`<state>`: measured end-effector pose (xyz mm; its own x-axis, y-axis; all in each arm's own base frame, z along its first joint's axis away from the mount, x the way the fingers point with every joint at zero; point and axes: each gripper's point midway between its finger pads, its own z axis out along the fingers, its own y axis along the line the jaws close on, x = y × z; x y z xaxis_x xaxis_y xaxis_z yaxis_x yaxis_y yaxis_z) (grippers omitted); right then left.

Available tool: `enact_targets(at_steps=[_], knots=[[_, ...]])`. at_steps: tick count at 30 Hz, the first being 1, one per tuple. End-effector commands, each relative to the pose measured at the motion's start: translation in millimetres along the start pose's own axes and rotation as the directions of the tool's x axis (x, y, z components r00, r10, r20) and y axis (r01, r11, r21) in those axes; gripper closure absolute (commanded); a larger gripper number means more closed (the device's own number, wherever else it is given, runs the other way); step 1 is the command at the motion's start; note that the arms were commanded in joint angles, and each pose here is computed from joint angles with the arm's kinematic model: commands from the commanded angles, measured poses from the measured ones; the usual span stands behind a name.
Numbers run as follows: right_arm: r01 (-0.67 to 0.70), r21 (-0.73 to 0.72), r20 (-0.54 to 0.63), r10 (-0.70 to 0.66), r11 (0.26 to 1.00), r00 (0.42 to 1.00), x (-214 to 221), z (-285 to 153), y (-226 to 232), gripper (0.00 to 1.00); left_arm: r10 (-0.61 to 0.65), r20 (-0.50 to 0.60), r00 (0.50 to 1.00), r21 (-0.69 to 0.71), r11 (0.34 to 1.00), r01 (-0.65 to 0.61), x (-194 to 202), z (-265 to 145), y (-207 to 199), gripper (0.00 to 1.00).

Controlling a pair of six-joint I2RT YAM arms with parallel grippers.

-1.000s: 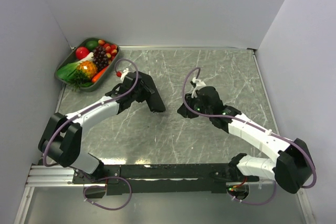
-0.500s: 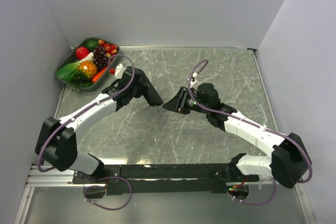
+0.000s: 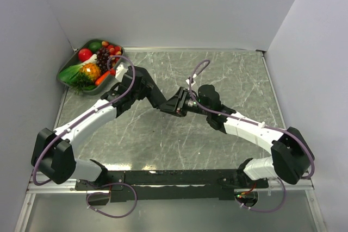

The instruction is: Sort the hair-cutting tools

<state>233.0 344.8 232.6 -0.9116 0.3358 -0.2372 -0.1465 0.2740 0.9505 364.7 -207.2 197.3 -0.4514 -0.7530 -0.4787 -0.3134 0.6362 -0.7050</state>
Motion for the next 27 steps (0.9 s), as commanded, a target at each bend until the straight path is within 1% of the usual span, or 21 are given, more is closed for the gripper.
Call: enact_targets(at_steps=[1, 7, 15, 21, 27], knots=[[0.011, -0.134, 0.012, -0.009, 0.991, 1.0, -6.5, 6.2, 44.4, 0.63, -0.04, 0.085, 0.996, 0.155, 0.988, 0.027, -30.6, -21.9, -45.8, 0.99], [-0.012, -0.13, -0.005, 0.011, 0.991, 1.0, -2.0, 12.1, 41.1, 0.64, -0.031, 0.083, 0.996, 0.165, 0.986, 0.017, -31.8, -23.5, -49.4, 0.99], [0.0, -0.086, 0.004, 0.001, 0.996, 1.0, 0.5, 8.5, 32.9, 0.64, -0.017, 0.1, 0.995, 0.172, 0.985, -0.001, -37.9, -29.1, -54.0, 0.99], [-0.026, -0.053, -0.003, 0.026, 0.998, 1.0, 3.8, 12.0, 19.7, 0.64, -0.014, 0.099, 0.995, 0.175, 0.985, -0.004, -38.2, -30.6, -54.8, 0.99], [-0.017, -0.049, 0.002, 0.017, 0.999, 1.0, 1.2, 16.2, 18.9, 0.64, -0.013, 0.094, 0.995, 0.175, 0.984, -0.004, -37.5, -32.1, -54.1, 0.99]])
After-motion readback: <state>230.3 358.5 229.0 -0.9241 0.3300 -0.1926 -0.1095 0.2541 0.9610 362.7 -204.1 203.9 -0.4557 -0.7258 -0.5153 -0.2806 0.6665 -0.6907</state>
